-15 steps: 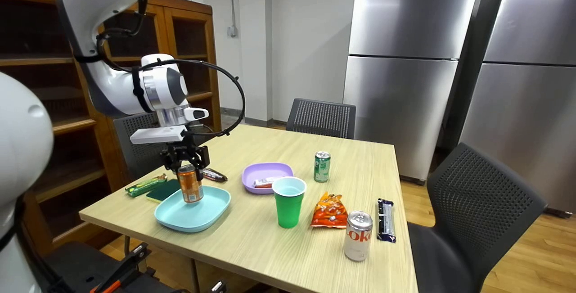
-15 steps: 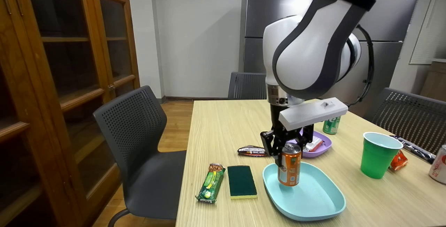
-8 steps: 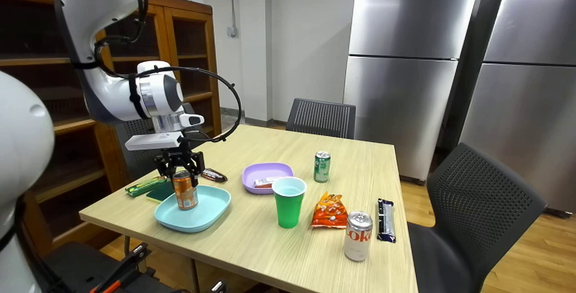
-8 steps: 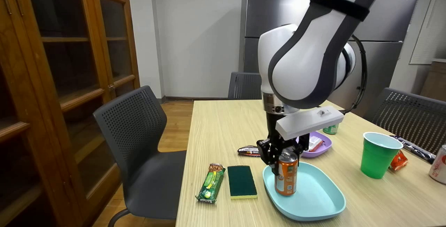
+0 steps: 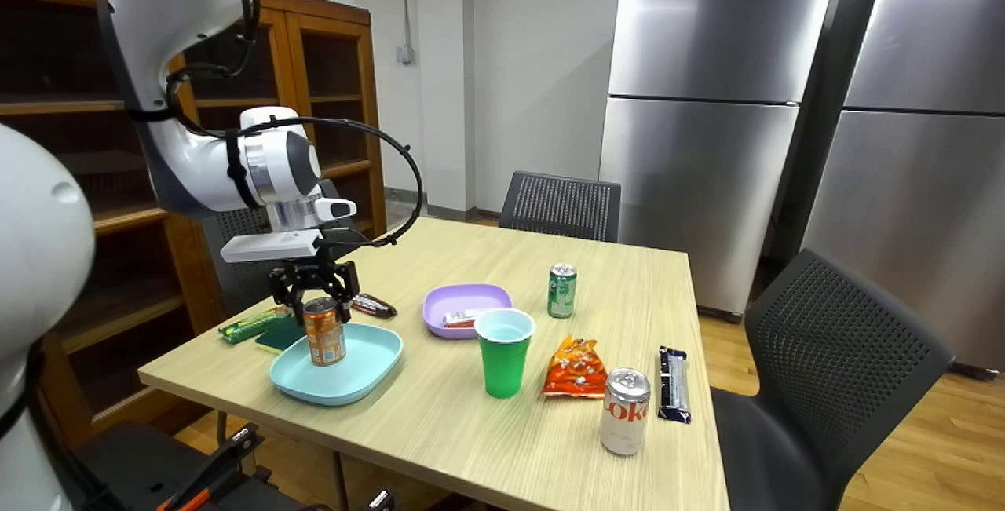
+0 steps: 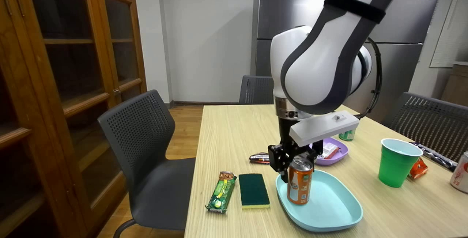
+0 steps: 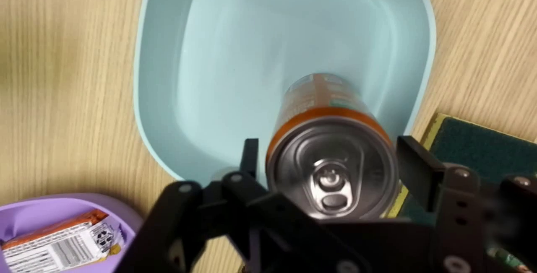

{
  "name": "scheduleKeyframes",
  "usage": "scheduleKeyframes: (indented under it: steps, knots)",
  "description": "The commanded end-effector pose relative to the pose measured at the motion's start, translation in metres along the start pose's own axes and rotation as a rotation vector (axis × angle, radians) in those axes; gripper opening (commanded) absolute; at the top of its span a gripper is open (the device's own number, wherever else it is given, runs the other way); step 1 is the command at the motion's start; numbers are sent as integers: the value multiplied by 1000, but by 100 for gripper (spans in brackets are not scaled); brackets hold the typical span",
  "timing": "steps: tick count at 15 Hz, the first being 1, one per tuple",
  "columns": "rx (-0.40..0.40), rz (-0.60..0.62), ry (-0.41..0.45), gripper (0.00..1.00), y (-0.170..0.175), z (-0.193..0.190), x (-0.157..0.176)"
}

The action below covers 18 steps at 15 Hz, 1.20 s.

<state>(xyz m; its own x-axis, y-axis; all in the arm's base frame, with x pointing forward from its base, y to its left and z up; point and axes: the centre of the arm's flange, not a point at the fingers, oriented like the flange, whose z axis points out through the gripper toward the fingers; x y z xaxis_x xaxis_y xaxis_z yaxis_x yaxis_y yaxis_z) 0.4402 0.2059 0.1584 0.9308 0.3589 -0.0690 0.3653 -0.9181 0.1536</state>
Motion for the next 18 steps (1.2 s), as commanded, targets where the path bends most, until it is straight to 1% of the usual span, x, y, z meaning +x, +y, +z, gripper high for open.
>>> scheduleKeyframes:
  steps: [1, 8, 12, 16, 17, 18]
  knots:
    - [-4, -6, 58, 100, 10, -22, 6]
    - [-16, 82, 131, 100, 37, -45, 39]
    - [-10, 148, 140, 100, 48, -51, 64]
    - [-2, 218, 137, 100, 54, -48, 91]
    - [-5, 226, 144, 100, 56, -47, 94]
    - [2, 184, 156, 100, 54, -48, 75]
